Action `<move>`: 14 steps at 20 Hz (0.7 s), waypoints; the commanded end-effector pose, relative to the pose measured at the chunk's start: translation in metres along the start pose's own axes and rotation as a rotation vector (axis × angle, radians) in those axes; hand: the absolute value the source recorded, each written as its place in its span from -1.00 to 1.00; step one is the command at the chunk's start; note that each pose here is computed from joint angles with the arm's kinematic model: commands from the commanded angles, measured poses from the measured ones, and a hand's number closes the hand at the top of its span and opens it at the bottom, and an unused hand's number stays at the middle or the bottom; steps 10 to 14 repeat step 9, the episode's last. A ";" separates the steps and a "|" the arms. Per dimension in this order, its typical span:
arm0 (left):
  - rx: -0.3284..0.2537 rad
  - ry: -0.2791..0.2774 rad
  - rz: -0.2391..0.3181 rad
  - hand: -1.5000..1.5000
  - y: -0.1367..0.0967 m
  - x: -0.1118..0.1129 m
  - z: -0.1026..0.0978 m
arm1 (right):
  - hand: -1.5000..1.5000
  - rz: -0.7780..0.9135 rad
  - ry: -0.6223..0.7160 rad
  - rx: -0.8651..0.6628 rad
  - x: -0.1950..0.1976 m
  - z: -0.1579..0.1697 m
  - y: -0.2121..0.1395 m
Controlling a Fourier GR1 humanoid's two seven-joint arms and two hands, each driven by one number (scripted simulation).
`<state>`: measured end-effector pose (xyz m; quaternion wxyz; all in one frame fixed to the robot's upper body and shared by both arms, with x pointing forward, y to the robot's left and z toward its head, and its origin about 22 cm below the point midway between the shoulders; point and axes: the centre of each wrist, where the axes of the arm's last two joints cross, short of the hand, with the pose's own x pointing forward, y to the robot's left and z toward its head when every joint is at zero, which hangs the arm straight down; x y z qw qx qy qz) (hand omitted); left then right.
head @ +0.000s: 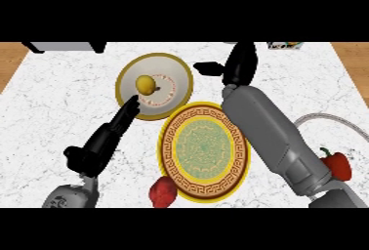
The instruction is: Pick the lemon from the plate and place it in the bowl
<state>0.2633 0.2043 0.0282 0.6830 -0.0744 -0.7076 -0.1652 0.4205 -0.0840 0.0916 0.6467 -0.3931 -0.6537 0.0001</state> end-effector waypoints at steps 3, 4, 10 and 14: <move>0.017 -0.007 -0.007 0.00 -0.007 0.000 0.005 | -1.00 -0.082 0.002 -0.048 -0.067 0.006 -0.045; 0.027 0.016 0.011 0.00 -0.001 0.001 -0.001 | -1.00 -0.095 0.005 -0.055 -0.061 -0.001 -0.059; 0.001 0.013 -0.008 0.00 0.013 0.006 0.004 | -1.00 -0.130 -0.016 -0.002 -0.092 0.012 -0.109; 0.001 0.013 -0.008 0.00 0.013 0.006 0.004 | -1.00 -0.130 -0.016 -0.002 -0.092 0.012 -0.109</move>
